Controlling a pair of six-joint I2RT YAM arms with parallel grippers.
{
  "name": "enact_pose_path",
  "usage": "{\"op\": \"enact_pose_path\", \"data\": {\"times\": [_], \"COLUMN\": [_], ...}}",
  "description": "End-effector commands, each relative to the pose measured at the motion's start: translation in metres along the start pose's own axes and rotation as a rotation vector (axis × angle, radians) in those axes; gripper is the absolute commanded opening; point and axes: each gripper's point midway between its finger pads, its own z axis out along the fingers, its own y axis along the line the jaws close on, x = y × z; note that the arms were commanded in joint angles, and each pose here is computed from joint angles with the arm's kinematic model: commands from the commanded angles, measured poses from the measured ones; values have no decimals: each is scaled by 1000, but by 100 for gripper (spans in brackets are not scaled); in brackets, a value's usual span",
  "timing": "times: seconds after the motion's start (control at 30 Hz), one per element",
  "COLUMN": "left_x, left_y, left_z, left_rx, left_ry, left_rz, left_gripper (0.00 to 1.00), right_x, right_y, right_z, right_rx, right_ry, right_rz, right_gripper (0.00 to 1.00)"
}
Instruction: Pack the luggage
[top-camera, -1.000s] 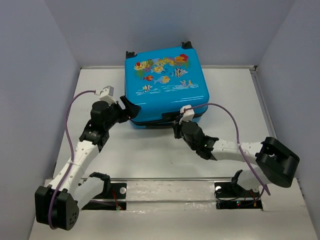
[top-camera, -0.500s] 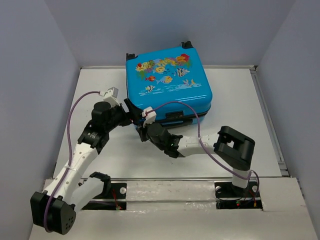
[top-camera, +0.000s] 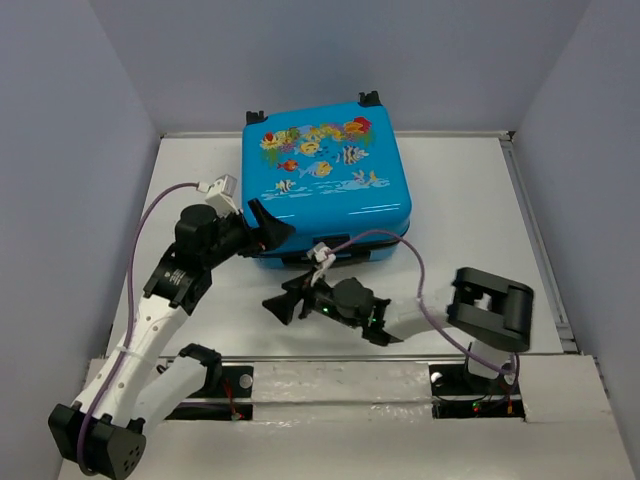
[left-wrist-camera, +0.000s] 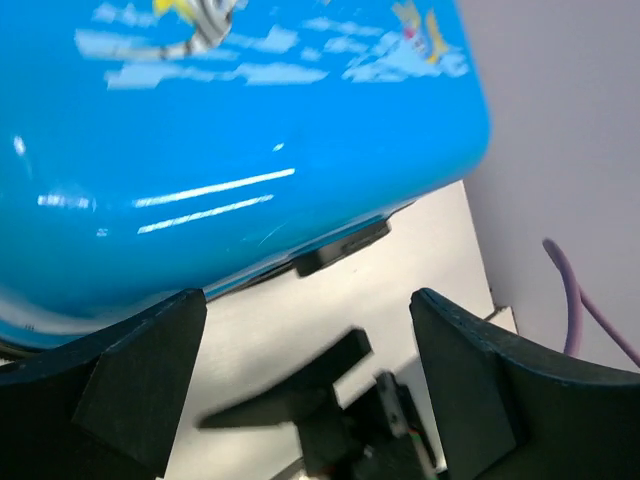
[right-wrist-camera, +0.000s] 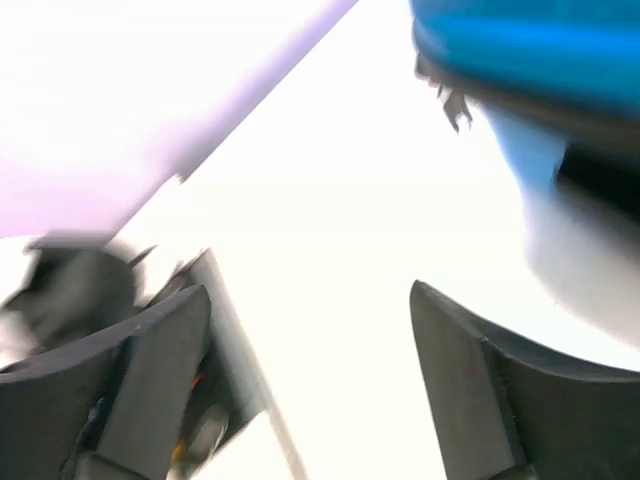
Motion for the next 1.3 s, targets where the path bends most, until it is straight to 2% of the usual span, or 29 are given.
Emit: {"op": "enact_pose_path", "data": {"times": [0.0,0.07,0.17,0.23,0.33,0.57,0.67,0.7,0.77,0.83,0.87,1.0,1.17,1.23,1.27], "left_x": [-45,-53,-75,-87,-88,-82,-79,-74,-71,-61,-56,-46,-47,-48,-50], "left_y": [-46,-42,-32,-18,-1,16,23,27,27,31,34,37,43,45,43], "left_z": [-11,-12,-18,-22,-20,-7,-1,3,7,13,17,21,17,16,18], "left_rx": [126,87,-11,-99,-170,-188,-182,-183,-163,-150,-145,-129,-159,-172,-160], "left_ry": [-117,-146,-225,-282,-291,-270,-259,-244,-239,-208,-195,-169,-190,-205,-209], "left_rz": [109,135,180,194,211,209,198,189,174,159,145,130,128,120,109], "left_gripper": [95,96,97,98,99,99,99,99,99,98,98,97,97,97,97], "right_x": [-1,7,22,23,13,-45,-50,-41,-56,-51,-63,-75,-88,-102,-102], "right_y": [-4,-21,-68,-85,-99,-104,-108,-120,-123,-138,-132,-134,-107,-100,-95], "right_z": [-62,-82,-105,-113,-111,-91,-85,-83,-81,-72,-69,-58,-55,-69,-74], "right_rx": [63,173,413,474,500,341,312,348,301,305,245,165,80,67,72], "right_ry": [20,46,-7,-55,-111,-315,-373,-390,-479,-509,-547,-608,-556,-577,-575], "right_rz": [175,304,462,582,676,794,842,855,904,937,949,933,818,779,745], "right_gripper": [89,87,80,75,72,73,73,72,69,67,66,63,63,65,69]}}
